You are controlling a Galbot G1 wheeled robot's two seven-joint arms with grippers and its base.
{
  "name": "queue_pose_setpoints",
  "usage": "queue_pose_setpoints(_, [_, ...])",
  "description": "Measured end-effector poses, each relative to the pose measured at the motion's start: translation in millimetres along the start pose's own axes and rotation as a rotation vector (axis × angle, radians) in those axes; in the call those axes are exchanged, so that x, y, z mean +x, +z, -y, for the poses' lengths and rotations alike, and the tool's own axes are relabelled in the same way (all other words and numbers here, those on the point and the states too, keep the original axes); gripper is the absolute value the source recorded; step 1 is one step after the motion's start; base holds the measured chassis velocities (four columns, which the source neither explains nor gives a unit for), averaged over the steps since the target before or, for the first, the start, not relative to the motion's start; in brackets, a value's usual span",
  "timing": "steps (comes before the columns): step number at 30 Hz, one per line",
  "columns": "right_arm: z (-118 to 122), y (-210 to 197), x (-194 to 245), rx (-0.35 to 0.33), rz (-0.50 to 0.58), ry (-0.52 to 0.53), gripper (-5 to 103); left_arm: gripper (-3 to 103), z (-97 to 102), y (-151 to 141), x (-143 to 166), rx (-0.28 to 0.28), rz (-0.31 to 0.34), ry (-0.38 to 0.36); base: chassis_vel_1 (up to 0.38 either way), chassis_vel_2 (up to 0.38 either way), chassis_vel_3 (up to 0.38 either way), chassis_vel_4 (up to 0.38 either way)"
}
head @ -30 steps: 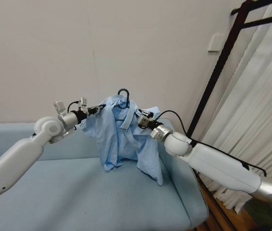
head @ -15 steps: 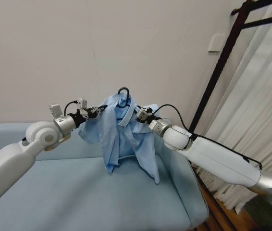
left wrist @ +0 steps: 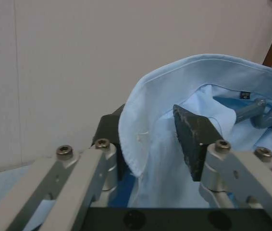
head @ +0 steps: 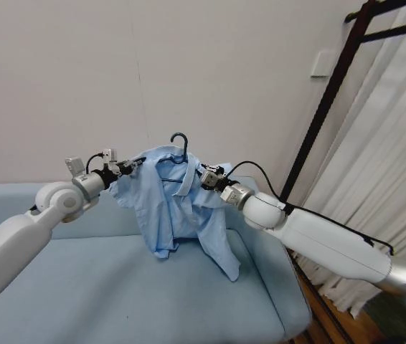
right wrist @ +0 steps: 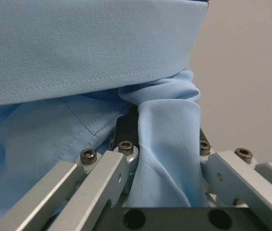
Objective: Pick up the clothes from the sofa and hang them on the clothes hanger.
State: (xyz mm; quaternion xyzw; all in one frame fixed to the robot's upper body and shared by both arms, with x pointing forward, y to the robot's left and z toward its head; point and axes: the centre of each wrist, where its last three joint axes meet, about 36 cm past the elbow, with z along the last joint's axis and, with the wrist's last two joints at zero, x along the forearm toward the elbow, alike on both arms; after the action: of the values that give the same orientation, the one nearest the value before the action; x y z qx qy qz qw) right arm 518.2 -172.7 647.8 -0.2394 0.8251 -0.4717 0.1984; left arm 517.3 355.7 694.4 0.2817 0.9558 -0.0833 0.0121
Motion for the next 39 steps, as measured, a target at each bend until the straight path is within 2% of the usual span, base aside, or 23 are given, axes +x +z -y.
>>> queue_pose_setpoints(1, [0.0, 0.0, 0.0, 0.000, 0.000, 0.000, 10, 36, 0.0, 0.0, 0.0, 0.000, 0.000, 0.000, 0.000, 0.000, 0.000, 0.000])
queue_pose_setpoints(3, [-0.4, 0.4, 0.2, 0.001, -0.001, 0.000, 10, 48, 2.1, -0.1, -0.1, -0.001, 0.001, 0.010, 0.000, 0.000, 0.000, 0.000])
queue_pose_setpoints(6, [-0.9, 0.9, 0.3, 0.000, -0.002, 0.002, 10, 53, 2.4, -0.3, -0.2, -0.001, 0.001, 0.019, 0.000, 0.000, 0.000, 0.000])
queue_pose_setpoints(7, [-1.1, 1.3, 0.2, 0.000, -0.003, 0.002, 10, 62, 2.0, -0.3, -0.2, 0.000, 0.002, 0.022, 0.000, 0.000, 0.000, 0.000])
queue_pose_setpoints(8, [-1.2, 1.5, 0.1, 0.000, -0.004, 0.003, 10, 62, 1.8, -0.1, -0.2, 0.000, 0.002, 0.024, 0.000, 0.000, 0.000, 0.000])
queue_pose_setpoints(9, [-1.3, 1.8, 0.0, 0.000, -0.005, 0.004, 10, 57, 1.4, 0.9, -0.2, 0.002, 0.002, 0.026, 0.000, 0.000, 0.000, 0.000])
queue_pose_setpoints(10, [-1.3, 1.8, 0.0, 0.000, -0.005, 0.004, 10, 57, 1.4, 0.9, -0.2, 0.002, 0.002, 0.026, 0.000, 0.000, 0.000, 0.000])
queue_pose_setpoints(13, [-2.5, 2.4, 0.1, 0.000, -0.006, 0.004, 10, 41, 1.1, 4.1, 0.3, 0.004, 0.000, 0.030, 0.000, 0.000, 0.000, 0.000])
queue_pose_setpoints(15, [-3.5, 2.6, 0.3, 0.000, -0.007, 0.003, 10, 41, 1.4, 4.5, 0.4, 0.003, -0.001, 0.032, 0.000, 0.000, 0.000, 0.000])
queue_pose_setpoints(19, [-6.8, 2.7, 0.8, 0.002, -0.012, 0.002, 10, 19, 2.2, 3.4, 1.3, -0.001, 0.000, 0.039, 0.000, 0.000, 0.000, 0.000])
queue_pose_setpoints(21, [-7.2, 2.9, 0.6, 0.003, -0.014, 0.003, 10, 19, 2.3, 2.8, 1.7, -0.003, 0.000, 0.041, 0.000, 0.000, 0.000, 0.000])
queue_pose_setpoints(24, [-8.1, 4.0, 0.2, 0.006, -0.022, 0.003, 10, 3, 2.7, 0.6, 3.4, -0.010, 0.002, 0.049, 0.000, 0.000, 0.000, 0.000])
queue_pose_setpoints(28, [-8.6, 4.9, -0.1, 0.007, -0.029, 0.002, 10, 3, 3.6, -2.3, 5.6, -0.020, 0.006, 0.054, 0.000, 0.000, 0.000, 0.000])
queue_pose_setpoints(33, [-9.1, 6.4, -0.9, 0.005, -0.041, 0.002, 10, 3, 9.8, -11.2, 9.0, -0.065, 0.030, 0.070, 0.000, 0.000, 0.000, 0.000])
queue_pose_setpoints(37, [-9.1, 6.8, -2.5, -0.014, -0.058, -0.002, 10, 3, 29.1, -17.1, 14.4, -0.123, 0.048, 0.108, 0.000, 0.000, 0.000, 0.000])
queue_pose_setpoints(39, [-8.5, 6.7, -3.0, -0.022, -0.063, -0.004, 10, 3, 32.3, -15.5, 15.7, -0.138, 0.047, 0.112, 0.000, 0.000, 0.000, 0.000])
